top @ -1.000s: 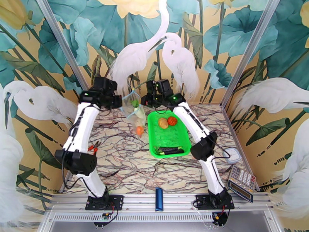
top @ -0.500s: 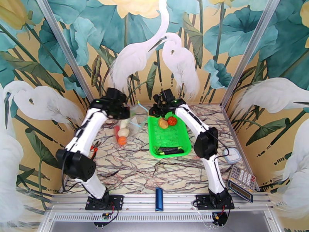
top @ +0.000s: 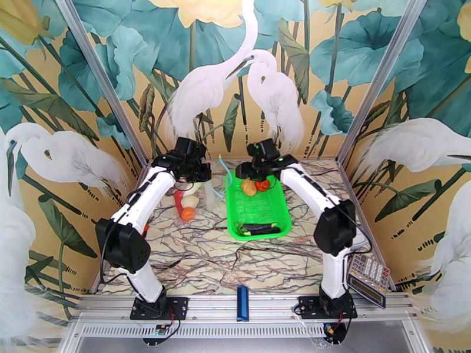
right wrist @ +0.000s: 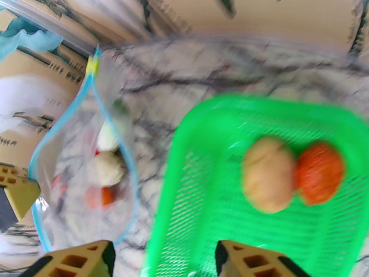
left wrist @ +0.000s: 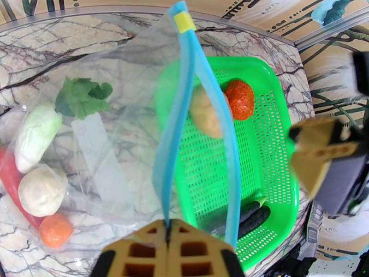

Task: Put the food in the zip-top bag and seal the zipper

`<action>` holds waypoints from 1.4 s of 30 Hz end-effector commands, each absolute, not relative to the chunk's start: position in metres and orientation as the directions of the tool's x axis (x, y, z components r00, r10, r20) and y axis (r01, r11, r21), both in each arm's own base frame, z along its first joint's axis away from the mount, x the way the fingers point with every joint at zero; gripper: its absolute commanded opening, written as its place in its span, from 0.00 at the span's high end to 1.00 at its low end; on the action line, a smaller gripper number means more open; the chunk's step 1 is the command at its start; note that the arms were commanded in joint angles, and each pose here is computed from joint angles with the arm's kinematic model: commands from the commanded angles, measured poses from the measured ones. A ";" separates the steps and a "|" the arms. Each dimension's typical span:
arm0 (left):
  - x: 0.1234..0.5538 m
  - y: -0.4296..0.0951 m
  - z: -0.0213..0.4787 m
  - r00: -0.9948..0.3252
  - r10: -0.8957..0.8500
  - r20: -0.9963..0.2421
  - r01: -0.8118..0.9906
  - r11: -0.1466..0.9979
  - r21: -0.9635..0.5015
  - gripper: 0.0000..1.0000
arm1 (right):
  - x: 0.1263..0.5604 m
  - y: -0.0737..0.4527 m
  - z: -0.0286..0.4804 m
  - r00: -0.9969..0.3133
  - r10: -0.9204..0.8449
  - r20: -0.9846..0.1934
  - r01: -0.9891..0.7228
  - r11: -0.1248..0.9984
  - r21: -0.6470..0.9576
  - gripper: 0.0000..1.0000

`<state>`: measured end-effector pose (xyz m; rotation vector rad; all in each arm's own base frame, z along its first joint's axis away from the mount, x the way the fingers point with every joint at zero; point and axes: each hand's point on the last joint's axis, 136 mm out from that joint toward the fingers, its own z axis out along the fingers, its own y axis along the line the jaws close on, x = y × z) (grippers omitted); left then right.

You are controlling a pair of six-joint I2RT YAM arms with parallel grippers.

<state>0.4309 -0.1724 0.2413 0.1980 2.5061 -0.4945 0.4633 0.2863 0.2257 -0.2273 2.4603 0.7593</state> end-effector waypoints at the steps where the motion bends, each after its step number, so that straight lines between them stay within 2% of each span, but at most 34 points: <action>1: 0.430 -0.183 0.243 -0.819 0.030 -0.573 0.265 0.906 -0.330 1.00 | 0.477 0.259 0.185 -0.833 -0.116 -0.540 -0.305 0.912 0.275 0.31; 5: 0.427 -0.182 0.248 -0.810 0.023 -0.586 0.267 0.904 -0.333 1.00 | 0.488 0.248 0.149 -0.848 -0.204 -0.489 -0.315 0.936 0.157 0.27; 11: 0.421 -0.179 0.247 -0.811 0.016 -0.584 0.259 0.906 -0.336 1.00 | 0.498 0.249 0.119 -0.853 -0.268 -0.448 -0.349 0.931 0.106 0.26; 30: 0.418 -0.179 0.245 -0.818 0.009 -0.576 0.252 0.904 -0.344 1.00 | 0.507 0.274 0.087 -0.827 -0.356 -0.435 -0.436 0.895 0.098 0.22; 42: 0.419 -0.178 0.245 -0.823 0.009 -0.569 0.246 0.907 -0.342 1.00 | 0.503 0.279 0.045 -0.850 -0.382 -0.362 -0.444 0.890 0.102 0.20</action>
